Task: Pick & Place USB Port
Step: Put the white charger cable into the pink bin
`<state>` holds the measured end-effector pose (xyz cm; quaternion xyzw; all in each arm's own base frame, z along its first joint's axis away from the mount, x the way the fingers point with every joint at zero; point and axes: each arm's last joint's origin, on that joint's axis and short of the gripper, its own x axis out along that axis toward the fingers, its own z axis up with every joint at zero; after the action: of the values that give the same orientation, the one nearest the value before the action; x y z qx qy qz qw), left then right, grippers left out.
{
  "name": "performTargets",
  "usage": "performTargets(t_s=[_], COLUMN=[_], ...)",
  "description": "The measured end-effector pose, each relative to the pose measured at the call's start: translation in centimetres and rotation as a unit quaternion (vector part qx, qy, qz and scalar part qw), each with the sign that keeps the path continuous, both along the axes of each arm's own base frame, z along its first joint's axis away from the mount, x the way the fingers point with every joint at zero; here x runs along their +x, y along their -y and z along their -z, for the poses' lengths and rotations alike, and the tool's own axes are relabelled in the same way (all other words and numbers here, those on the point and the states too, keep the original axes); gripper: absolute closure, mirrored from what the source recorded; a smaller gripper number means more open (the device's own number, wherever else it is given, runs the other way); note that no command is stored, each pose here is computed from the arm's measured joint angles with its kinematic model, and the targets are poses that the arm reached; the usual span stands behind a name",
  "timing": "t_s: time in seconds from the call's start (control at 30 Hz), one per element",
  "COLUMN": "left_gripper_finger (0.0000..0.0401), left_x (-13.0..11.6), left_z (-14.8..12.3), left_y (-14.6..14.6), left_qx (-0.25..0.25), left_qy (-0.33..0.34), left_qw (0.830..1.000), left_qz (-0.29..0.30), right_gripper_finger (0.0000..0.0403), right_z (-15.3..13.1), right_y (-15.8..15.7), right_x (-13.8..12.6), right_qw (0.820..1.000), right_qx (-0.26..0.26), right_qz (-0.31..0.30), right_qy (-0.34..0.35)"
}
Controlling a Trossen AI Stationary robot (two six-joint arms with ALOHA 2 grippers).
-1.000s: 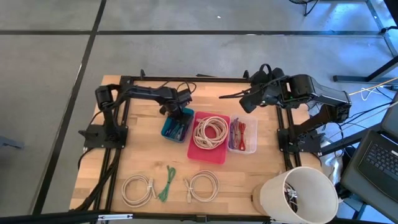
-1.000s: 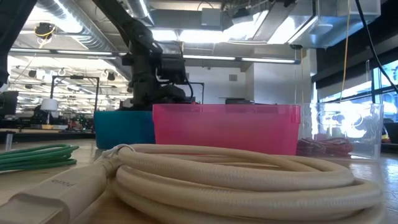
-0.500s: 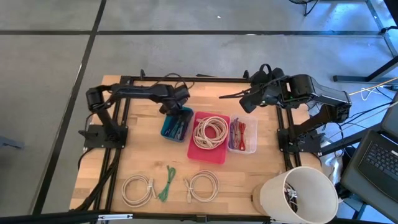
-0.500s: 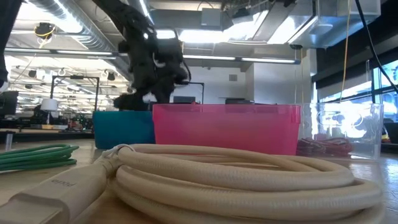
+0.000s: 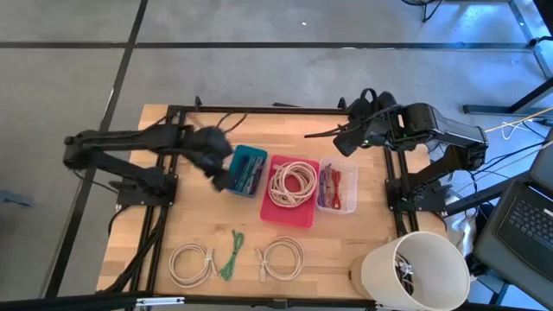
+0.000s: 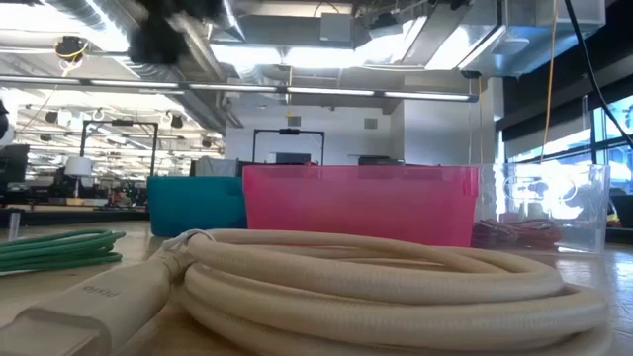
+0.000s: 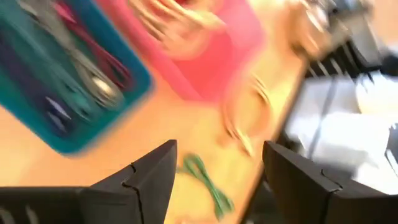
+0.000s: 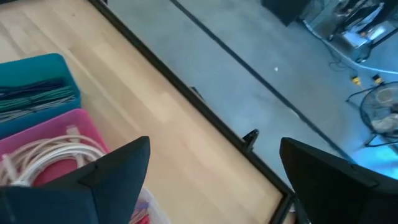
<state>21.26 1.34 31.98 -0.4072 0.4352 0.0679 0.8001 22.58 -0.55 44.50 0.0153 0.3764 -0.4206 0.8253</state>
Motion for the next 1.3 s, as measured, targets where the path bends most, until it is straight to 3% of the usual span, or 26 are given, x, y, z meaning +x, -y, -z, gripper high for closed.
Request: performTargets(t_s=[0.23, 0.43, 0.7, 1.0, 1.3], left_gripper_finger=[0.0171, 0.0171, 0.0171, 0.019, 0.0236], left_x=[-3.1, -5.0, -5.0, -3.2, -1.5], left_z=[-1.4, 0.5, 4.1, 9.7, 13.4], left_y=[7.4, 11.8, 16.4, 20.3, 23.4], left_qx=[0.036, 0.089, 0.223, 0.271, 0.25], left_qy=[0.028, -0.066, -0.119, -0.203, -0.175], left_qw=[0.991, 0.971, 0.893, 0.823, 0.815], left_qz=[0.123, 0.21, 0.372, 0.456, 0.492], right_gripper_finger=[0.0041, 0.0041, 0.0041, 0.0041, 0.0041], right_z=[0.0, 0.0, 0.0, 0.0, 0.0], right_y=[0.7, 0.9, 0.9, 0.9, 0.9], right_x=[0.0, 0.0, 0.0, 0.0, 0.0], right_qw=[1.0, 1.0, 1.0, 1.0, 1.0], right_qx=[-0.007, -0.006, -0.007, -0.005, -0.009], right_qz=[0.013, 0.018, 0.017, 0.021, 0.011], right_qy=[-0.004, -0.002, -0.004, 0.0, -0.01])
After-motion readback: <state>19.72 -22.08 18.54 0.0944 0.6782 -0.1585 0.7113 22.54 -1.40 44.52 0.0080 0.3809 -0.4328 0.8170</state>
